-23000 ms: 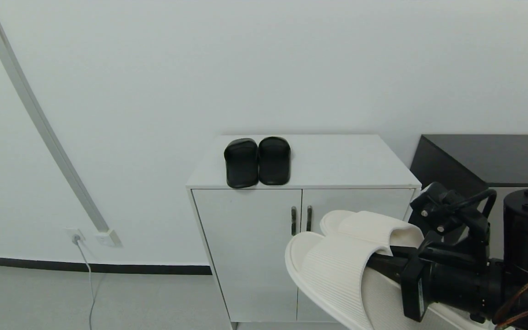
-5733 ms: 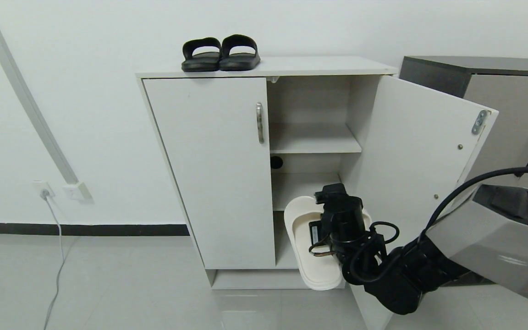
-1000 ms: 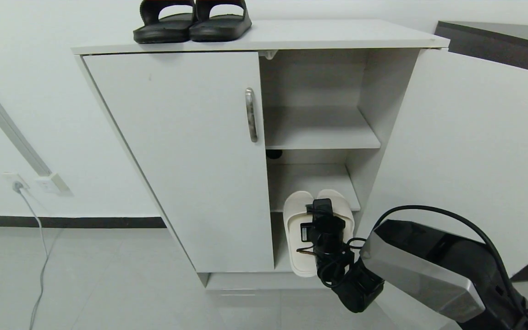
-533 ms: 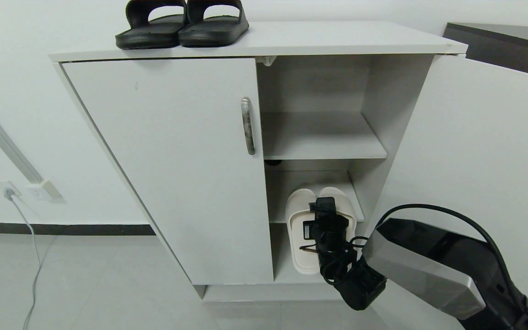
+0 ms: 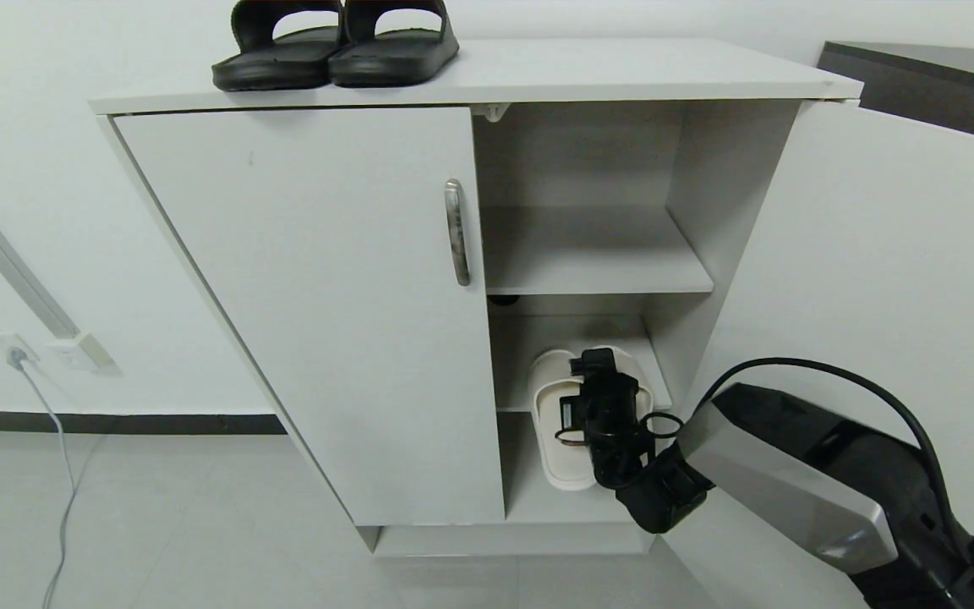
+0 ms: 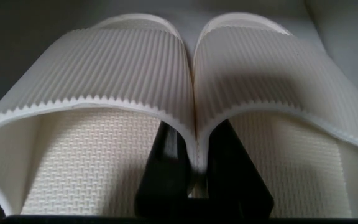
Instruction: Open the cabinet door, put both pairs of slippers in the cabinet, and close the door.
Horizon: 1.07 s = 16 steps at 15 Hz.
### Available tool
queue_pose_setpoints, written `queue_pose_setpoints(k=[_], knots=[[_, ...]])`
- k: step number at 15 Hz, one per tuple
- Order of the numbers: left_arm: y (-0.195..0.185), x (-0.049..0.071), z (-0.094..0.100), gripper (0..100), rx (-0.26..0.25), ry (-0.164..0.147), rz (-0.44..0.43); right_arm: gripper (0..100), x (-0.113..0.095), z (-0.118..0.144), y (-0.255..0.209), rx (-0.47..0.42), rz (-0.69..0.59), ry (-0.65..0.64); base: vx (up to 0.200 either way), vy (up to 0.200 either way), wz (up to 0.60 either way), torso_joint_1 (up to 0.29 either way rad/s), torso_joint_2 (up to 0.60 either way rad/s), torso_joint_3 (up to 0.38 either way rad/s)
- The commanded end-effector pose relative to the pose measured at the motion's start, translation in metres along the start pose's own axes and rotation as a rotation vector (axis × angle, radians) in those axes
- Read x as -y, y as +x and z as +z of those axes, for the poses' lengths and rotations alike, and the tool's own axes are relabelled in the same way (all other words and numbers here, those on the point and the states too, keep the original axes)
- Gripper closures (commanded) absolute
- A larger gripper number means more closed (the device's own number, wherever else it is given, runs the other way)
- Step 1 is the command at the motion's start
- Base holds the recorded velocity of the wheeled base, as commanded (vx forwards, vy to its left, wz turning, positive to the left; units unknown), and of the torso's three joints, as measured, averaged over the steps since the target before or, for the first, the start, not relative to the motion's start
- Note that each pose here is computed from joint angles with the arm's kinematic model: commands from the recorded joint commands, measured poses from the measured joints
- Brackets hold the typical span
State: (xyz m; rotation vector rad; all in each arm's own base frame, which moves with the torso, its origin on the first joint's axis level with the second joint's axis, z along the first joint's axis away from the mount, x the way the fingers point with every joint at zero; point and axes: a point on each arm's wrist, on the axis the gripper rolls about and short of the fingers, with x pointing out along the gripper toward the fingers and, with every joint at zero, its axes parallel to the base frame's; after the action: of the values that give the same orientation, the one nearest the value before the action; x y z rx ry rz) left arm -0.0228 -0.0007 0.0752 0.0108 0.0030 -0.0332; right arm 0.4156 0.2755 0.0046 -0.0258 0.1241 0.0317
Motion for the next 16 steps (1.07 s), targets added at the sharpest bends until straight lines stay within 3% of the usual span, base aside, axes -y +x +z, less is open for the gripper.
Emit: queue_pose_setpoints(k=[1,8,16], knots=[[0.0,0.0,0.0,100,-0.001,0.0,0.001,100,0.002,0.007,0.014,0.023,-0.017,0.02,0.0,0.0,0.0,0.0,0.0,0.0],[0.0,0.0,0.0,100,-0.001,0.0,0.007,100,0.002,0.0,0.054,0.037,-0.051,0.024,0.0,0.0,0.0,0.0,0.0,0.0],[0.0,0.0,0.0,100,-0.002,-0.002,0.012,100,0.005,0.025,0.066,0.017,-0.061,0.013,0.0,0.0,0.0,0.0,0.0,0.0]])
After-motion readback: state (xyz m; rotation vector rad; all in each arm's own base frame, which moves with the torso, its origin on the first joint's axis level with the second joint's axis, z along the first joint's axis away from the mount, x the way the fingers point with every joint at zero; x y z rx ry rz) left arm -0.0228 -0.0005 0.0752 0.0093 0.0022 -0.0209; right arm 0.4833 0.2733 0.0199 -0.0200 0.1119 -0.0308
